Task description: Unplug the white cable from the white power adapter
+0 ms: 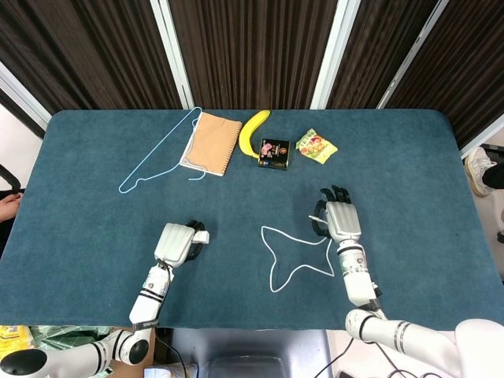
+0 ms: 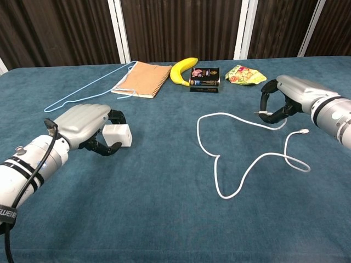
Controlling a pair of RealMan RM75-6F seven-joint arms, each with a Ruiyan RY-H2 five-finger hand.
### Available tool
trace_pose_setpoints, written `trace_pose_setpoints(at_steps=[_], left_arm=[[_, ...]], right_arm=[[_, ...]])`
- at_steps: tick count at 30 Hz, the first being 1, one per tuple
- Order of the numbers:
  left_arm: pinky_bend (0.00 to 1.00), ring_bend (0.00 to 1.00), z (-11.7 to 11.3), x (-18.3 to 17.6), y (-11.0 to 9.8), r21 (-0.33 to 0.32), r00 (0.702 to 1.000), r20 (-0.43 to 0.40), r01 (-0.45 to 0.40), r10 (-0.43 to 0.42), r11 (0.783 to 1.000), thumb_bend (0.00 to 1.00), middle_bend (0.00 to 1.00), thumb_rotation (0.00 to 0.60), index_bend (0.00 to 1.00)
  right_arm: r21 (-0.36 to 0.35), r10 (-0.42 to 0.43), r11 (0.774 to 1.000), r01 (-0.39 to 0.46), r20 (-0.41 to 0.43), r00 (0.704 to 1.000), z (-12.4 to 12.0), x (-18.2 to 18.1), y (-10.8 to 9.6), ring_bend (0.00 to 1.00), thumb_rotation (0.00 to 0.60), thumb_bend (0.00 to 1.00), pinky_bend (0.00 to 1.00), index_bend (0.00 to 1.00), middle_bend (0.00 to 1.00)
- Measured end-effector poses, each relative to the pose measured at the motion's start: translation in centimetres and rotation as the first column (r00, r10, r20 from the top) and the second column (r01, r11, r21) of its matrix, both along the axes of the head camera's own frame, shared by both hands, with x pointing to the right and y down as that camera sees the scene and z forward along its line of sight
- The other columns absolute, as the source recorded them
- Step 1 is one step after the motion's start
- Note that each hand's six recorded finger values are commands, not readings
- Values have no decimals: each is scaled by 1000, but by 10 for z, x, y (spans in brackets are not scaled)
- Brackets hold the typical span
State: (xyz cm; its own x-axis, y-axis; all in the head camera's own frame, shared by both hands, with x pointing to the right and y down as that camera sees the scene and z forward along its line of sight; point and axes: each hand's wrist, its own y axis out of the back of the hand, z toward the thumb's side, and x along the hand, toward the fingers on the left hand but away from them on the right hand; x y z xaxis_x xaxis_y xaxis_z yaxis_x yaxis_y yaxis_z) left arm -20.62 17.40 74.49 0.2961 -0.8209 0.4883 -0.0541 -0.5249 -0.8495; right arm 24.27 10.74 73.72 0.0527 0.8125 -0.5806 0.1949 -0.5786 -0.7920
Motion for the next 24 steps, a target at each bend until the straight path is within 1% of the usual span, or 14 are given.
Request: trace_pose_setpoints(at_steps=[3,4,5,6,8,10,11,13,15,17,18,20,23,24], left_arm=[[782,688,9,-4,0,-12,1000,22,0,0,1000,530,502,600,570],[728,632,11,-5,-1,-14,1000,30,1,-1,1000,523,483,600,549],[660,565,14,-7,-1,-16,999,36,2,-1,1000,514,458,600,522],[619,523,16,-8,-2,-18,999,36,2,-2,1000,509,442,600,504],[478,379,17,-7,-1,-27,1000,28,-2,2,1000,501,385,600,452],[390,284,18,-7,0,-37,1000,25,-7,8,999,494,342,600,409],[351,236,18,-7,0,-44,1000,24,-12,13,999,483,306,600,365],[314,182,17,-7,1,-56,1000,24,-19,20,998,457,248,600,297],[289,154,15,-7,2,-67,1000,19,-24,25,997,443,214,600,250],[234,114,11,-7,2,-72,1000,5,-26,27,997,442,167,600,195],[212,104,8,-6,2,-74,1000,-4,-27,27,997,444,157,600,185],[147,70,1,-6,1,-76,999,-30,-28,26,997,449,144,600,172],[109,37,-15,-5,0,-71,997,-77,-32,26,997,445,133,600,166],[105,33,-21,-6,-1,-66,995,-92,-33,27,997,444,130,600,164]], right_arm=[[-19,-1,1000,1,-4,1000,7,5,0,19,600,718,0,631,248],[-26,-2,1000,2,-3,1000,9,6,0,9,600,718,0,576,235],[-31,-4,1000,4,-3,1000,11,6,1,4,600,718,0,542,224],[-37,-8,999,8,-6,1000,12,6,1,0,600,716,0,482,200],[-52,-17,999,16,-12,1000,14,6,3,0,600,709,0,397,170],[-80,-14,997,13,-7,1000,16,5,5,0,600,694,0,289,139],[-90,-9,996,9,-2,1000,17,5,6,0,600,685,0,261,132],[-102,-6,995,7,11,1000,16,4,7,0,600,651,0,184,108],[-108,-9,994,11,19,1000,14,5,7,0,600,622,0,127,79],[-113,-13,994,16,25,1000,11,5,7,0,600,564,0,60,44],[-114,-17,993,20,31,999,7,5,6,0,600,524,0,25,25],[-111,-22,993,27,44,999,0,5,5,0,600,467,0,0,4],[-90,-28,995,35,84,996,-20,5,5,0,600,399,0,0,0],[-74,-34,996,42,99,995,-32,7,5,0,600,373,0,0,0]])
